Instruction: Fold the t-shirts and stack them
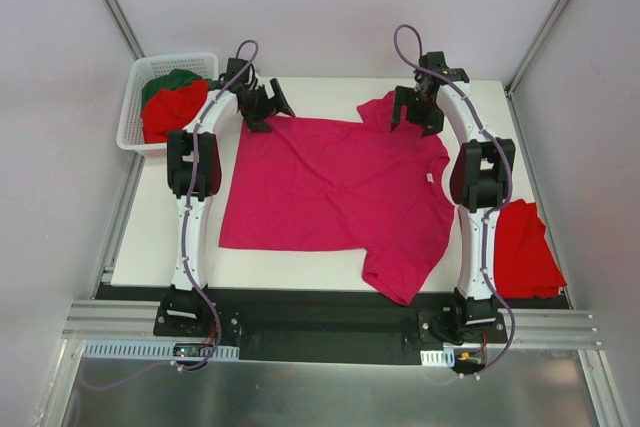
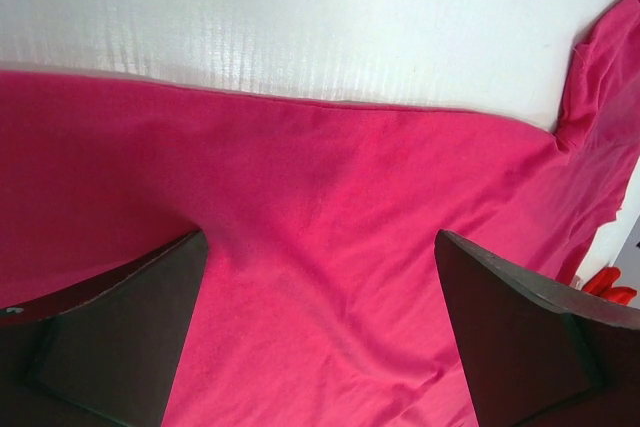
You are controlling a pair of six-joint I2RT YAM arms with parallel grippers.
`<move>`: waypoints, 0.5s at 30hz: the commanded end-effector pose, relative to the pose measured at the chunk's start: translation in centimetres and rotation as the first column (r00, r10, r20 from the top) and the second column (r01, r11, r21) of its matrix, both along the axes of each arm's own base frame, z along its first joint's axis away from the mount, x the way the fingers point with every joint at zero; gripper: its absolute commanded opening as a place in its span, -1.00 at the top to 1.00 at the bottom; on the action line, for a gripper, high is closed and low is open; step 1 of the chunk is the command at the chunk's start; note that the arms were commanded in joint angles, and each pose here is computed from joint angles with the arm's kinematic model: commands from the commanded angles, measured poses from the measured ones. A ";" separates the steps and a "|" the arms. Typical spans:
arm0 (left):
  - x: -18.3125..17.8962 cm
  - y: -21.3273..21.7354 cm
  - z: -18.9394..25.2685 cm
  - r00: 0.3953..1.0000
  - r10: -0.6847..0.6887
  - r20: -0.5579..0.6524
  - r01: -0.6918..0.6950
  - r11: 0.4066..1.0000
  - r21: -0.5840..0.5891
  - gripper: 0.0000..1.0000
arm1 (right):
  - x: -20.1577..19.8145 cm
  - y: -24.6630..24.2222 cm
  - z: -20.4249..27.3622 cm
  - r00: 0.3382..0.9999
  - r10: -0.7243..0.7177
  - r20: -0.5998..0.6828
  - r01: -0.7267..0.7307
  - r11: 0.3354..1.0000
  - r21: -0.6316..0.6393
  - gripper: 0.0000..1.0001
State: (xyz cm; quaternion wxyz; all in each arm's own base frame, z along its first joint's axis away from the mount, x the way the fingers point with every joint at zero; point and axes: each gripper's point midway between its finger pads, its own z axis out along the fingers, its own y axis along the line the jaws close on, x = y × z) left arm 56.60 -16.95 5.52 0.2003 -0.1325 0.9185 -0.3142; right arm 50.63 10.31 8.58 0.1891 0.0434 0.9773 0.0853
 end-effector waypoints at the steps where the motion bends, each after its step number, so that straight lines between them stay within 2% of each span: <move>1: -1.5 -0.6 0.5 1.000 -0.031 -0.006 0.031 0.999 0.041 -0.99 | 1.5 -2.4 1.6 0.997 -0.015 0.072 0.024 0.993 -0.114 -0.93; 4: -1.6 -0.5 0.8 0.999 -0.032 0.002 0.032 0.998 0.051 -0.99 | 1.6 -3.3 -0.2 0.999 -0.016 0.045 0.023 0.989 -0.143 -0.93; 13: -1.0 -0.6 1.4 1.000 -0.023 0.018 0.022 0.999 0.043 -0.99 | 1.8 -4.6 -3.7 0.999 -0.031 -0.013 0.029 0.992 -0.121 -0.93; 15: -0.8 -0.1 1.5 1.000 -0.012 0.025 0.011 0.998 0.065 -0.98 | 1.9 -4.5 -4.1 0.999 -0.033 -0.024 0.031 0.996 -0.082 -0.93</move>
